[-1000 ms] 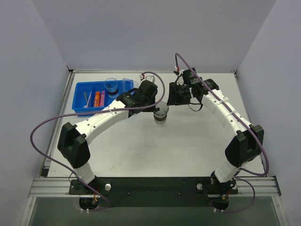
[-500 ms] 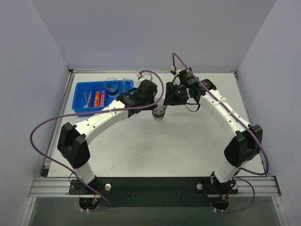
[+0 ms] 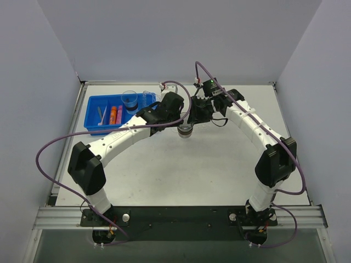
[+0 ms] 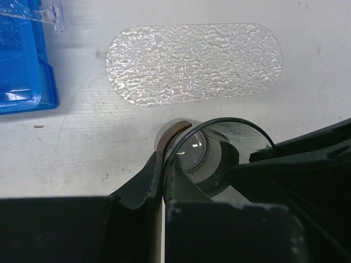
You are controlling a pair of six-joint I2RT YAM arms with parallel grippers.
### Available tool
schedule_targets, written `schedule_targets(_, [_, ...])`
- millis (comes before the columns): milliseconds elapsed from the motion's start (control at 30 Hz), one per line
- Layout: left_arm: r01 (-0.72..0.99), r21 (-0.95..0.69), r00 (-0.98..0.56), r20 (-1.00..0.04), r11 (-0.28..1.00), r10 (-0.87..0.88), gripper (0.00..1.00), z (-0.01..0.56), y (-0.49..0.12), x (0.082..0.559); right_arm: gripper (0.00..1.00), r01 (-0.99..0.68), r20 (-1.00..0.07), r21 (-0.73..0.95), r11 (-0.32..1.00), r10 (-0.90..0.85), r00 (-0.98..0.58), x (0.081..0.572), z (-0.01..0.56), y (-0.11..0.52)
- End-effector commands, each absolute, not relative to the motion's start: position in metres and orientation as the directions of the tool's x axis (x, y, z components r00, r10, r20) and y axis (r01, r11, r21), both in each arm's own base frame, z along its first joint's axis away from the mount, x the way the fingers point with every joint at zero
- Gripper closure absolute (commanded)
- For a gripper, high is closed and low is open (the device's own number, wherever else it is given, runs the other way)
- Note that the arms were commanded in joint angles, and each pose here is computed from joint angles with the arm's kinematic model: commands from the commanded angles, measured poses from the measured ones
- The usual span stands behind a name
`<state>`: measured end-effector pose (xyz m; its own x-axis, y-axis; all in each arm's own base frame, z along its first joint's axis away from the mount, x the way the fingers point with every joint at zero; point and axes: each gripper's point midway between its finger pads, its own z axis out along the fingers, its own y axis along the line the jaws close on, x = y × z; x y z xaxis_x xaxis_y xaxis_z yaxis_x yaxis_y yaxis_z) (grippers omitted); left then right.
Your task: Prepare toiletry sets of a toothbrush and toothpaste on the tray
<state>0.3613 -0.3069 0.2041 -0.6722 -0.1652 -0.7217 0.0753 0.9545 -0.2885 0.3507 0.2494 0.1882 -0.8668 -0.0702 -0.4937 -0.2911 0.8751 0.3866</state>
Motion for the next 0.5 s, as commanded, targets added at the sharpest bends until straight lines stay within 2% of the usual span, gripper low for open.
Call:
schedule_targets(0, [0.097, -0.432, -0.551, -0.774, 0.897, -0.313, 1.00, 0.267, -0.329, 0.383, 0.72, -0.286, -0.491, 0.361, 0.888, -0.080, -0.868, 0.352, 0.195, 0.251])
schedule_targets(333, [0.114, -0.455, -0.533, -0.778, 0.883, -0.332, 1.00, 0.271, -0.331, 0.383, 0.81, -0.286, -0.485, 0.274, 0.918, -0.125, -0.866, 0.355, 0.185, 0.247])
schedule_targets(433, [0.136, -0.464, -0.544, -0.774, 0.875, -0.325, 1.00, 0.270, -0.335, 0.380, 0.99, -0.287, -0.488, 0.265, 0.920, -0.129, -0.863, 0.357, 0.185, 0.246])
schedule_targets(467, [0.156, -0.470, -0.545, -0.775, 0.869, -0.320, 1.00, 0.272, -0.338, 0.378, 1.00, -0.288, -0.490, 0.264, 0.921, -0.129, -0.862, 0.357, 0.186, 0.246])
